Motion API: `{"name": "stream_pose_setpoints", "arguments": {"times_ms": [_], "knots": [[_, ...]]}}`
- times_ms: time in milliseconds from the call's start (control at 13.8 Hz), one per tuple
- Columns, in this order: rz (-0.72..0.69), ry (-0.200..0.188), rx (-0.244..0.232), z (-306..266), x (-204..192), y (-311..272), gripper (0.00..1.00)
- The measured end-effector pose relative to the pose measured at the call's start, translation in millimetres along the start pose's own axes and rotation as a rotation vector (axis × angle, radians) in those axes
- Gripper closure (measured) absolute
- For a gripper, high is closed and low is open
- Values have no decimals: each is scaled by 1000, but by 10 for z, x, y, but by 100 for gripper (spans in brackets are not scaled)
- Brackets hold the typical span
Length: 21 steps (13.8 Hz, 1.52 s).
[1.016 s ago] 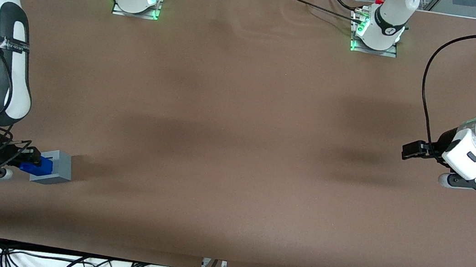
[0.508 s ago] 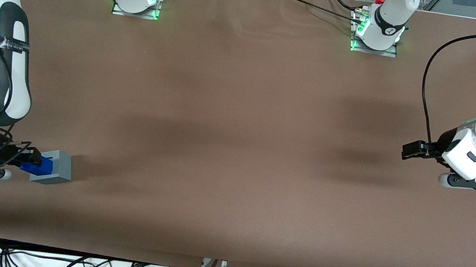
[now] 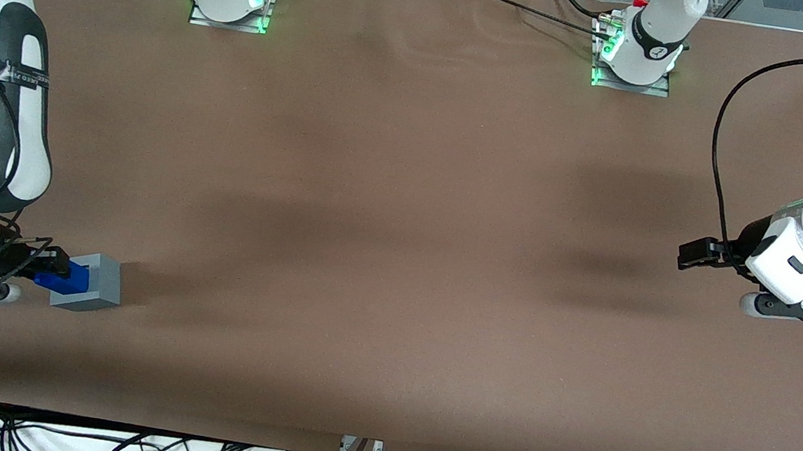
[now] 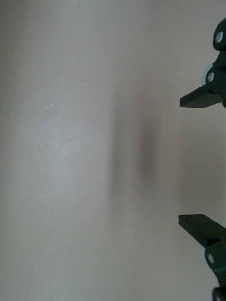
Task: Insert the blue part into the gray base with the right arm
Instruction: 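Lower the blue part into the gray base's opening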
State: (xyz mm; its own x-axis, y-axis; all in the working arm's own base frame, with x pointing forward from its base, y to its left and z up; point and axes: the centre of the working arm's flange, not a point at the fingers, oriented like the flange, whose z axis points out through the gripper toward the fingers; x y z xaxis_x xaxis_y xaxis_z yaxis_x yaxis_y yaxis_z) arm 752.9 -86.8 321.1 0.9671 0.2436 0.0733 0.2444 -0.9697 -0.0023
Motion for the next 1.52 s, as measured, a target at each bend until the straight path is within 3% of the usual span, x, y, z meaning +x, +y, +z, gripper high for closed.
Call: {"name": "stream_pose_setpoints", "arguments": {"times_ms": [1524], "knots": [[-44, -19, 1, 11, -30, 8, 50]]}}
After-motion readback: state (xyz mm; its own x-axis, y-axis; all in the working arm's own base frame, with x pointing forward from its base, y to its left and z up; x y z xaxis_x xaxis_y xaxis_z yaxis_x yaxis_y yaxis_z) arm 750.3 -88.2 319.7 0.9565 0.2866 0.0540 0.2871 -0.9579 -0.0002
